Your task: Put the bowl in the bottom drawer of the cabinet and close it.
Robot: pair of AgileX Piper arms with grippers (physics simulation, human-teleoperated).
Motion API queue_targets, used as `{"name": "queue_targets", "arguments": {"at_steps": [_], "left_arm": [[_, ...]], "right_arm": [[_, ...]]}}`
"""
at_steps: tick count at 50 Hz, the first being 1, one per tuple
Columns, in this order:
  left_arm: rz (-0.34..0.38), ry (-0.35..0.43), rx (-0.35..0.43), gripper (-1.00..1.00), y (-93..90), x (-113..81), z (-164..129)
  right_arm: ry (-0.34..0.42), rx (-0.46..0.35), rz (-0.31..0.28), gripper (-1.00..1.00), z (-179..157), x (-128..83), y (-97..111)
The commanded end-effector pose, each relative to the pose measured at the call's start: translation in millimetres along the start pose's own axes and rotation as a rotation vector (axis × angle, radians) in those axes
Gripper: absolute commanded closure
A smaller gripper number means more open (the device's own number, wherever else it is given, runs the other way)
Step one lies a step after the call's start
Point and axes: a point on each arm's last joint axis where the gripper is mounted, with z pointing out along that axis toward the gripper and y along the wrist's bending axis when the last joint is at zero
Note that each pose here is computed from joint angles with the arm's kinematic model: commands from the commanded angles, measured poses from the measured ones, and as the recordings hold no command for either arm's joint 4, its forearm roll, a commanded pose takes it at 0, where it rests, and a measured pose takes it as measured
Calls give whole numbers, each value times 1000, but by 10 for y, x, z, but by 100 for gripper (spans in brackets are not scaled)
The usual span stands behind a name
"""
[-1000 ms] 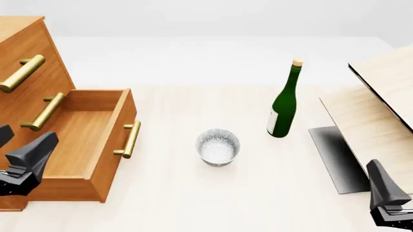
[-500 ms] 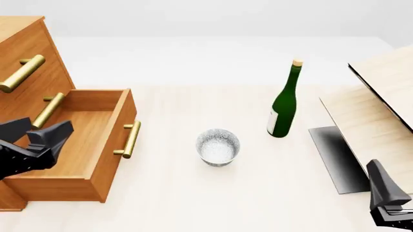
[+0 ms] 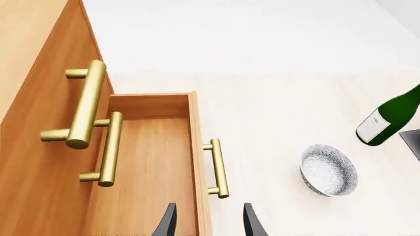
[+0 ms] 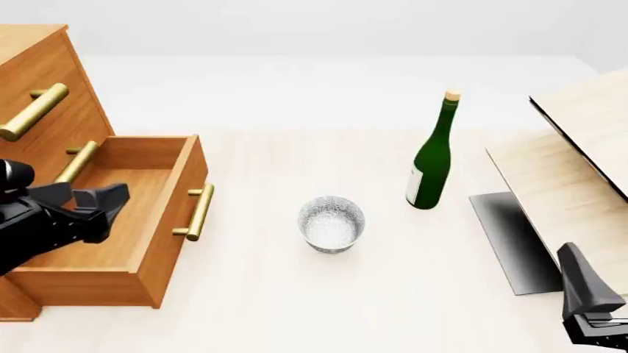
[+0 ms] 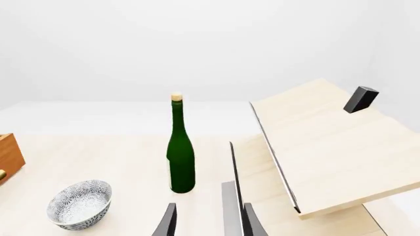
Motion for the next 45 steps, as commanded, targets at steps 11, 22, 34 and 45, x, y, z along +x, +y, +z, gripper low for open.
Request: {"name": "queue_targets", "arguments": {"at_steps": [11, 22, 34, 45], "left_arm": [[21, 61, -18, -100, 27, 54, 168], [14, 87, -22, -100, 35, 103, 247], [0, 119, -10, -100, 15, 185, 370], [-10, 141, -7, -100, 6, 213, 477]], "right_arm": [[0, 0, 0, -100, 0, 0, 0], [0, 0, 0, -100, 0, 0, 0], [0, 0, 0, -100, 0, 0, 0], [0, 0, 0, -100, 0, 0, 0]]}}
